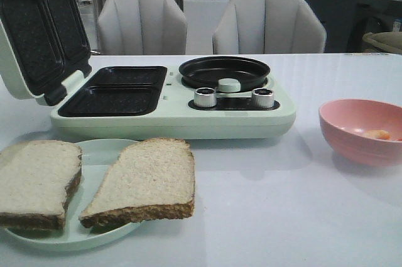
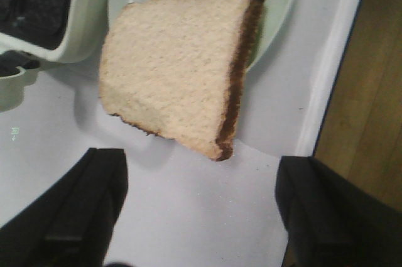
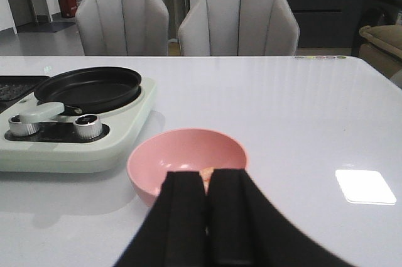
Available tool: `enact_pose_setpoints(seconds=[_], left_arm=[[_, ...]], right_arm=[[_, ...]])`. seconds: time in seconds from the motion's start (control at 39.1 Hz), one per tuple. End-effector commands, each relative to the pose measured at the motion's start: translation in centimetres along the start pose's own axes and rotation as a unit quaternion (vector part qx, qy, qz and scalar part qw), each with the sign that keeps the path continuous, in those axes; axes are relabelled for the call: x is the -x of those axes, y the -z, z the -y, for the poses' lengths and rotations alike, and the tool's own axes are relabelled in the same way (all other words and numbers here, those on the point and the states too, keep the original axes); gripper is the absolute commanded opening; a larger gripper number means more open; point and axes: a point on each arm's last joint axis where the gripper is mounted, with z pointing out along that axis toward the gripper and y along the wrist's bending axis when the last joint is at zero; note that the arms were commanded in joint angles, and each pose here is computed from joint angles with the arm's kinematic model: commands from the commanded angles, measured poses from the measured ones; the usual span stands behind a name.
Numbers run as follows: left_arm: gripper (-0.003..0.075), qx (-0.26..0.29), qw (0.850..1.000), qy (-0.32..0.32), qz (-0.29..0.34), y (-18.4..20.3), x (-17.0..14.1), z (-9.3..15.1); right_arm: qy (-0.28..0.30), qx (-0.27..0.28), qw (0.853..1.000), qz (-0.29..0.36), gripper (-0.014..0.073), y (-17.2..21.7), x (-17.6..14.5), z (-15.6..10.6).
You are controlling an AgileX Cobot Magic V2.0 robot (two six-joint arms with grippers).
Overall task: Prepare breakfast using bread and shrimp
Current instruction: 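Lower the left gripper and grasp the bread slice nearest it on the plate, then lift the bread slice with the left gripper toward the sandwich maker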
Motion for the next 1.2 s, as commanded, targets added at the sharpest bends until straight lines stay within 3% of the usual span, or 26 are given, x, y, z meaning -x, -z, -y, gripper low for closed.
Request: enact_pose_setpoints(seconds=[0.0,0.2,1.07,1.18], left_arm=[[0.0545,-0.003,0.999,-0.038,0.006,-0.9,1.3,-0.3],[0.0545,-0.025,0.998,-0.053,-0.013,-3.0,2.2,0.4],[0.0544,-0.023,0.983,-0.113,-0.142,-10.4,3.1,-0.9],[0.0508,-0.023,0.980,-0.122,-0.154,-11.3,3.0,-1.3]], right_arm=[[0.003,0.007,0.998,0.061,0.0142,0.3,1.4,-0.2],[0.003,0.007,0.998,0.061,0.0142,0.3,1.4,-0.2],[0.003,0.007,0.998,0.061,0.0142,0.3,1.4,-0.2],[0.003,0.007,0.998,0.061,0.0142,0.3,1.4,-0.2]])
